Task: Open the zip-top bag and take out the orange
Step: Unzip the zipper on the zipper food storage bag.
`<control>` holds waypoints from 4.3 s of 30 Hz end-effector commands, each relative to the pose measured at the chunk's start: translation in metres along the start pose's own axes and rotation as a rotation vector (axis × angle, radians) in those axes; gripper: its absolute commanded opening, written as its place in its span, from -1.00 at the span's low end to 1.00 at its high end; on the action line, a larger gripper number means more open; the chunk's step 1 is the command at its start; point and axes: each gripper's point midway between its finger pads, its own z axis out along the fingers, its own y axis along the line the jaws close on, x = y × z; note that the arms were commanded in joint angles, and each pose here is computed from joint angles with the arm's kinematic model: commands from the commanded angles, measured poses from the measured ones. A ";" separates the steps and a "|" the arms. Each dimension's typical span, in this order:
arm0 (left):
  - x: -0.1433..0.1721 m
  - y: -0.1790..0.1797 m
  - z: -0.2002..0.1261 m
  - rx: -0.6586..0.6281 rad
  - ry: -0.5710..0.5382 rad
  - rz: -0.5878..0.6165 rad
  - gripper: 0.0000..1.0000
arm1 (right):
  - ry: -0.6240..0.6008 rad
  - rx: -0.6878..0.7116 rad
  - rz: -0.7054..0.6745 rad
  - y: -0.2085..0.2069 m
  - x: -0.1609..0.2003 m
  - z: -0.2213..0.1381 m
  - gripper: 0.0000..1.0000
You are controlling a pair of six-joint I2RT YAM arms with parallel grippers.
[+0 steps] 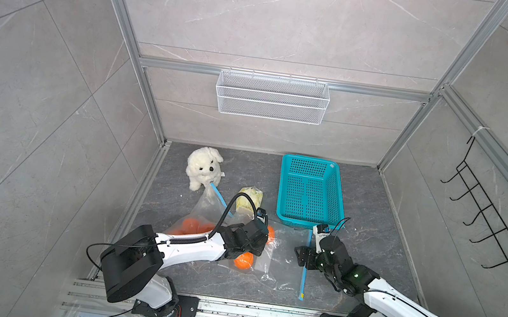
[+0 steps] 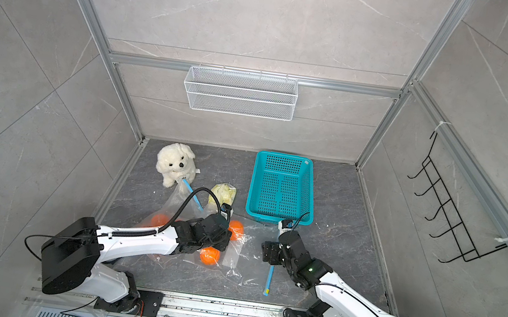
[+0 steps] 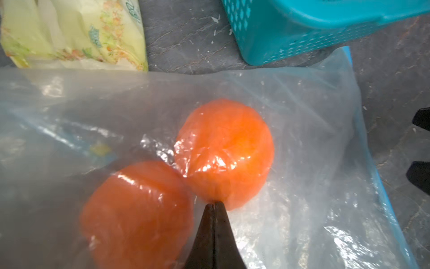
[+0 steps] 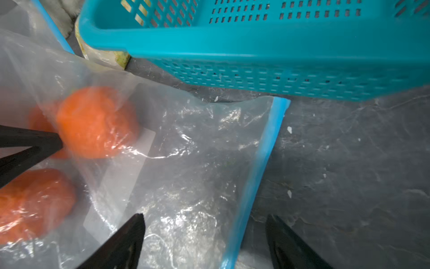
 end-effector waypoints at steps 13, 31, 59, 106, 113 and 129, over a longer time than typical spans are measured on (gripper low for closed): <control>0.007 0.016 0.007 0.025 -0.017 -0.059 -1.00 | -0.016 -0.217 0.021 0.030 -0.011 0.043 0.55; -0.042 0.013 -0.067 0.113 -0.290 0.112 -0.73 | 0.116 -0.387 -0.104 0.146 -0.052 -0.001 -0.70; -0.061 -0.071 -0.124 0.066 -0.699 0.541 0.87 | 0.059 -0.223 0.092 0.169 -0.158 0.045 -0.86; -0.090 0.003 -0.156 0.613 -0.516 0.100 -1.00 | -0.654 -0.361 -1.352 0.216 -0.154 -0.067 0.84; -0.089 0.001 -0.157 0.633 -0.504 0.097 -1.00 | -0.624 -0.377 -1.446 0.235 -0.138 -0.046 0.60; -0.096 0.008 -0.147 0.616 -0.457 0.027 -1.00 | -0.777 -0.312 -1.456 0.243 -0.140 -0.066 -0.13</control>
